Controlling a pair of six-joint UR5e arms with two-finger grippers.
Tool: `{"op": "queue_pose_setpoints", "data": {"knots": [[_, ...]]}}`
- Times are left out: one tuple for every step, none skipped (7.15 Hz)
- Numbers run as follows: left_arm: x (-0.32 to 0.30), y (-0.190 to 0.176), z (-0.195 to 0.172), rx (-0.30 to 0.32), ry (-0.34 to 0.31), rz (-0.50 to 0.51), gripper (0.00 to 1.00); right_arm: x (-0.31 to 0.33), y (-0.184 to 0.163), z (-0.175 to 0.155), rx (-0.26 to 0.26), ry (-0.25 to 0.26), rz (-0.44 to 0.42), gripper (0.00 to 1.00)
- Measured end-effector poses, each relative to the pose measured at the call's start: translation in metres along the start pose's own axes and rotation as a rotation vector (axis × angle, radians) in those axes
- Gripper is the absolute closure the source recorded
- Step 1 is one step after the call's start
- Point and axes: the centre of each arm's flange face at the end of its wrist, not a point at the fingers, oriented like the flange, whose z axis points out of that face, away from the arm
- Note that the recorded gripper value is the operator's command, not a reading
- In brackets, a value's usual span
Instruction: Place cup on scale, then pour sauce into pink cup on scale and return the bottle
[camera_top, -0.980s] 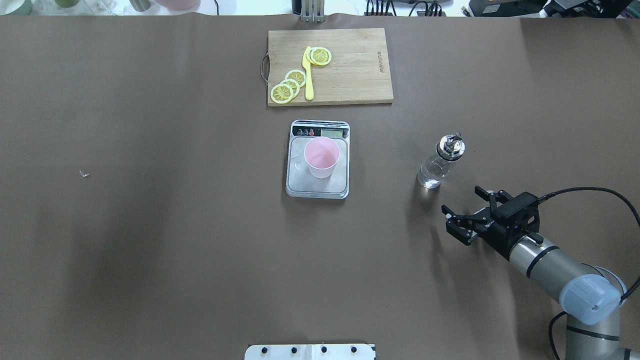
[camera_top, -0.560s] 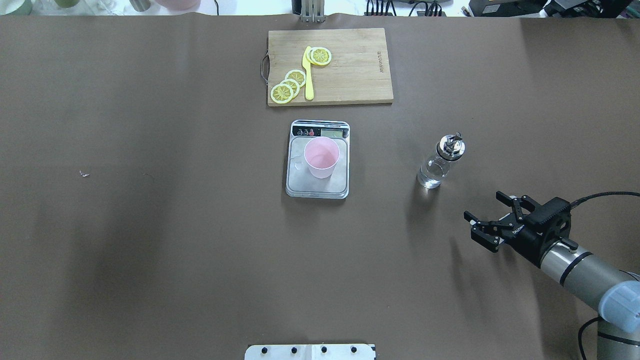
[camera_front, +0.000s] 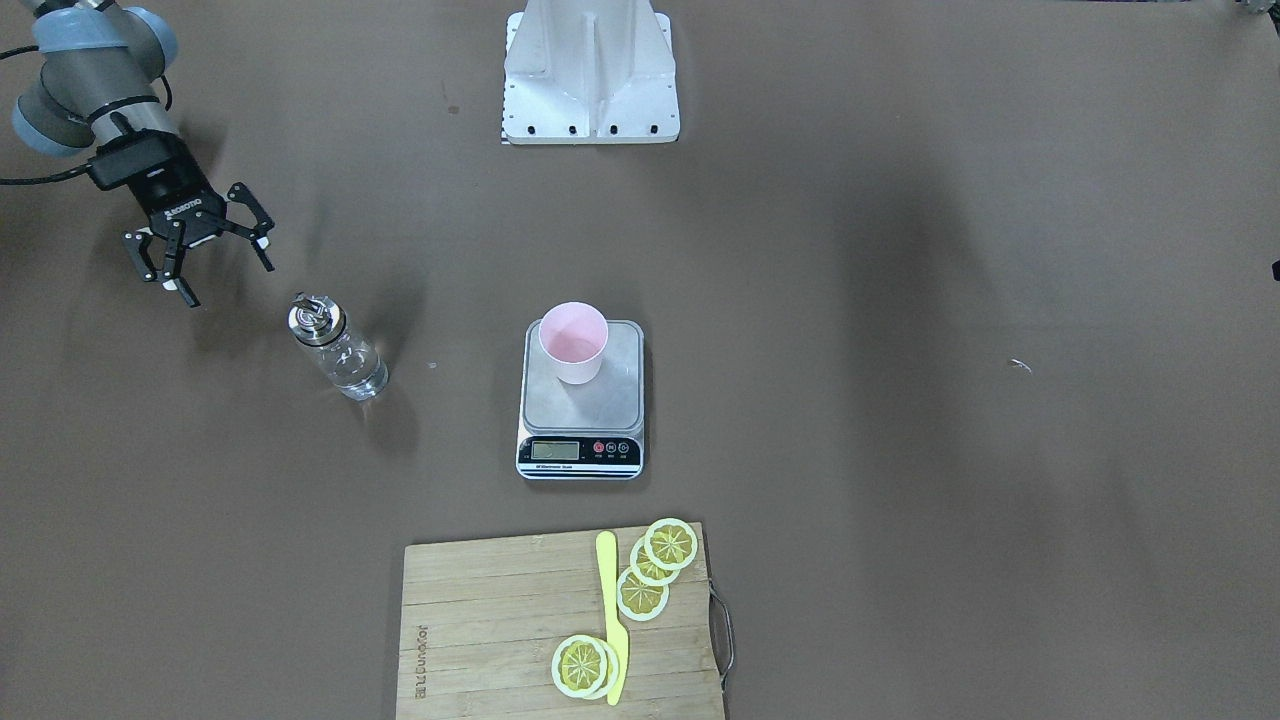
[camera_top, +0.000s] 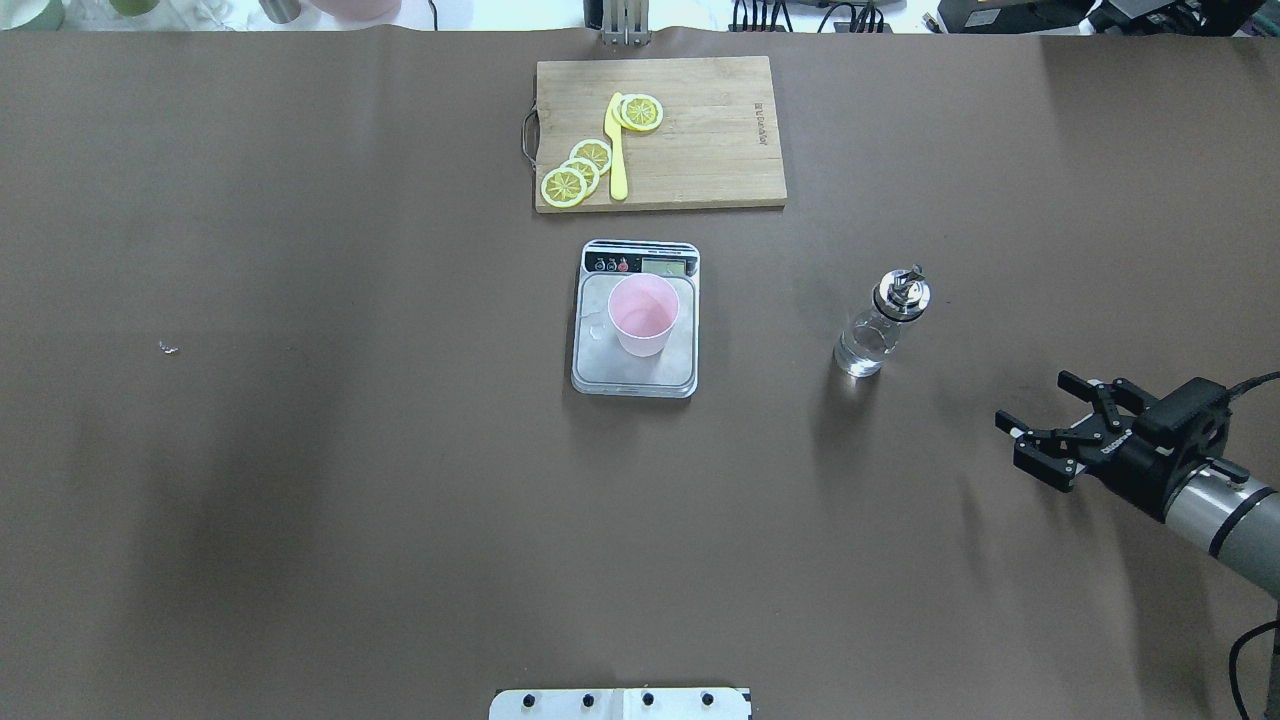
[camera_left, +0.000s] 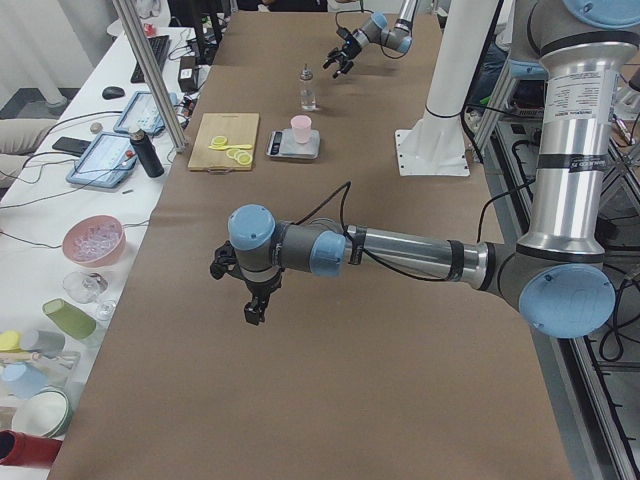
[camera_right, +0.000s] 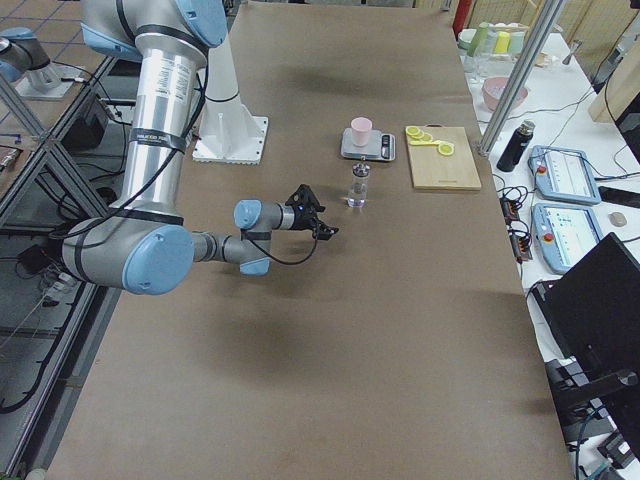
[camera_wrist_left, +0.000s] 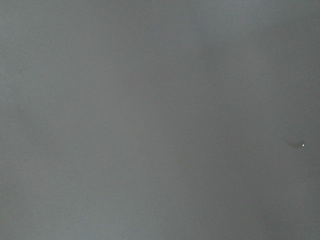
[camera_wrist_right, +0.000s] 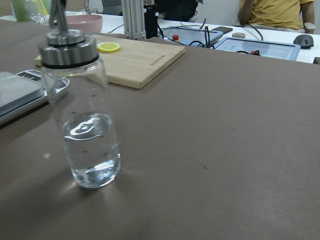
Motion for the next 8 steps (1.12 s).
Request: {"op": "queue_pose_setpoints", "data": {"knots": [[0.0,0.0,0.0,-0.001,0.0,-0.001,0.0,0.026,-0.007,0.0,-0.013,0.029,0.0,0.0],[0.0,0.0,0.0,-0.001,0.001,-0.001,0.0,0.053,-0.014,0.002,-0.037,0.074,-0.002,0.0],[0.0,0.0,0.0,-0.001,0.001,-0.001,0.0,0.084,-0.021,0.003,-0.062,0.128,0.003,0.0],[0.0,0.0,0.0,0.0,0.002,0.0,0.0,0.113,-0.035,0.009,-0.098,0.164,0.022,0.0],[0.0,-0.001,0.0,0.001,0.002,0.001,0.0,0.143,-0.064,0.018,-0.145,0.172,0.061,0.0],[0.0,-0.001,-0.001,0.003,0.002,0.003,0.0,0.171,-0.097,0.023,-0.19,0.169,0.105,0.0],[-0.001,-0.002,-0.004,0.009,0.0,0.001,0.0,0.196,-0.126,0.024,-0.248,0.162,0.149,0.0],[-0.006,-0.002,-0.011,0.021,-0.005,-0.006,0.0,0.217,-0.142,0.019,-0.306,0.153,0.157,0.0]]}}
